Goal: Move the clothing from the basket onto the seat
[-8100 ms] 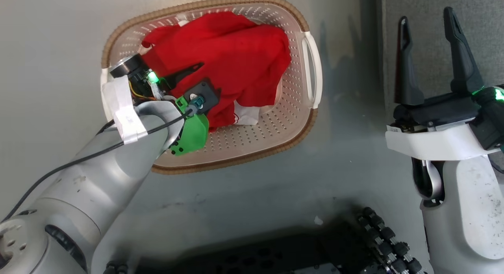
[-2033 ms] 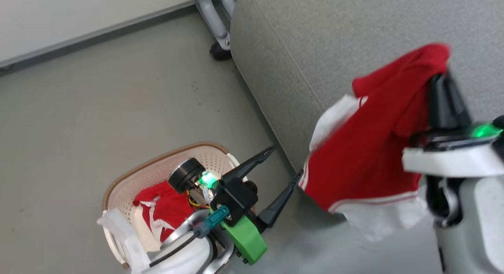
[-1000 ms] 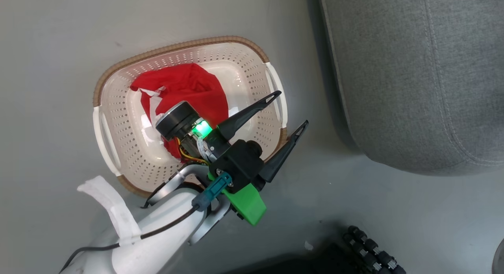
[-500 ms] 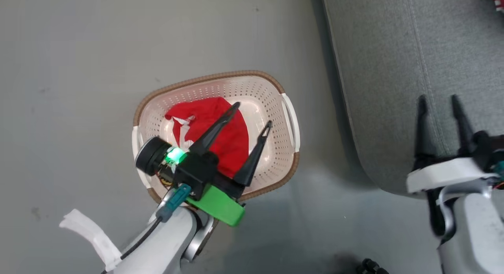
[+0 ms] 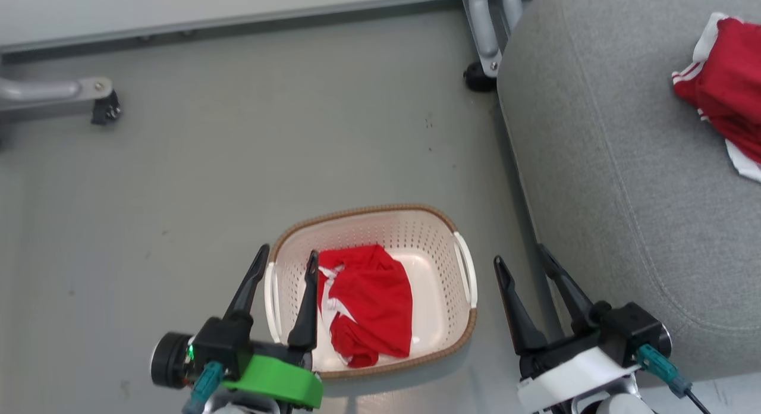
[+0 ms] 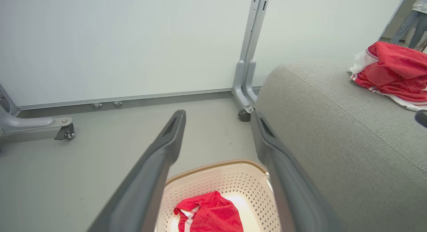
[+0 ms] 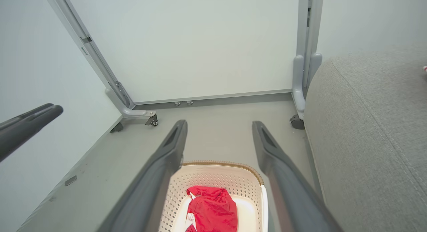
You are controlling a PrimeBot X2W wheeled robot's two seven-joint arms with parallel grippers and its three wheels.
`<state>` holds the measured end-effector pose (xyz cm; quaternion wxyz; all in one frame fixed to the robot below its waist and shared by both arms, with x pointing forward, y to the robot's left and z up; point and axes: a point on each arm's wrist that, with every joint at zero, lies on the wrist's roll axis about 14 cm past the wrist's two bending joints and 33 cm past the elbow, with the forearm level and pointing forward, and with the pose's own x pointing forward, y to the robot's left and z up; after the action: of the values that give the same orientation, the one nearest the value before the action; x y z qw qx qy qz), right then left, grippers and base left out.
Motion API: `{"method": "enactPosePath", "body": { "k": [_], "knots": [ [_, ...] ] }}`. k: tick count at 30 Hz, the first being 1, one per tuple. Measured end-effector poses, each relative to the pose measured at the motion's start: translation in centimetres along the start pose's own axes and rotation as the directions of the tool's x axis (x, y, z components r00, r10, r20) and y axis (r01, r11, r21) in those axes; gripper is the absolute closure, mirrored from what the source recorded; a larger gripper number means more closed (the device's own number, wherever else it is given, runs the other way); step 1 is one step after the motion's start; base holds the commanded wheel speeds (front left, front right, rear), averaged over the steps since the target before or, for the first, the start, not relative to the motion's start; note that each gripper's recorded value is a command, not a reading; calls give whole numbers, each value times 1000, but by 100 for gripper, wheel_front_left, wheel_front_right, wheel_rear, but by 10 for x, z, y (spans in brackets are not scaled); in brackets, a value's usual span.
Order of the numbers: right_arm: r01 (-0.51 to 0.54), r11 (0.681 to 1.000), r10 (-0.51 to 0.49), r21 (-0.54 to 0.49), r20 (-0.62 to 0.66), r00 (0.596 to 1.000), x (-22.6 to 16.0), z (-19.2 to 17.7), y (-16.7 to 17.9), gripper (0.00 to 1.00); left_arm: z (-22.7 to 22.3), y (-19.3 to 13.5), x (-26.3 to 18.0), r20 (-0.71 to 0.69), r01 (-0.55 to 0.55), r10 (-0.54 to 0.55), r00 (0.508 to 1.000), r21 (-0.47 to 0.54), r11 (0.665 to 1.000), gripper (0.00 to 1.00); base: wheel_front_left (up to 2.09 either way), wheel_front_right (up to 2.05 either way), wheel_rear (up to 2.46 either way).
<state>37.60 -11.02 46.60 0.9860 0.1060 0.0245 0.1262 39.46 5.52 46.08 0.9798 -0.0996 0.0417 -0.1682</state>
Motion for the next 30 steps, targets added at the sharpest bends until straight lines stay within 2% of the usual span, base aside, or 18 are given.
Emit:
{"method": "enactPosePath", "body": {
  "k": [7, 13, 20, 30],
  "knots": [
    [-13, 998, 19, -64, 107, 994, -36, 36, 13, 0, 51, 19, -54, 162, -141, 132, 978, 47, 989, 0, 0, 0, 0],
    [4, 994, 13, -106, 153, 988, -63, 49, 14, 0, 58, 30, -99, 199, -221, 211, 957, 31, 975, 0, 0, 0, 0],
    [51, 993, -32, -109, 173, 984, -88, 51, 7, 0, 48, 22, -125, 184, -221, 210, 960, 41, 974, 0, 0, 0, 0],
    [53, 993, -34, -107, 177, 984, -91, 51, 8, 0, 50, 21, -128, 192, -219, 207, 959, 40, 975, 0, 0, 0, 0]
  ]
}}
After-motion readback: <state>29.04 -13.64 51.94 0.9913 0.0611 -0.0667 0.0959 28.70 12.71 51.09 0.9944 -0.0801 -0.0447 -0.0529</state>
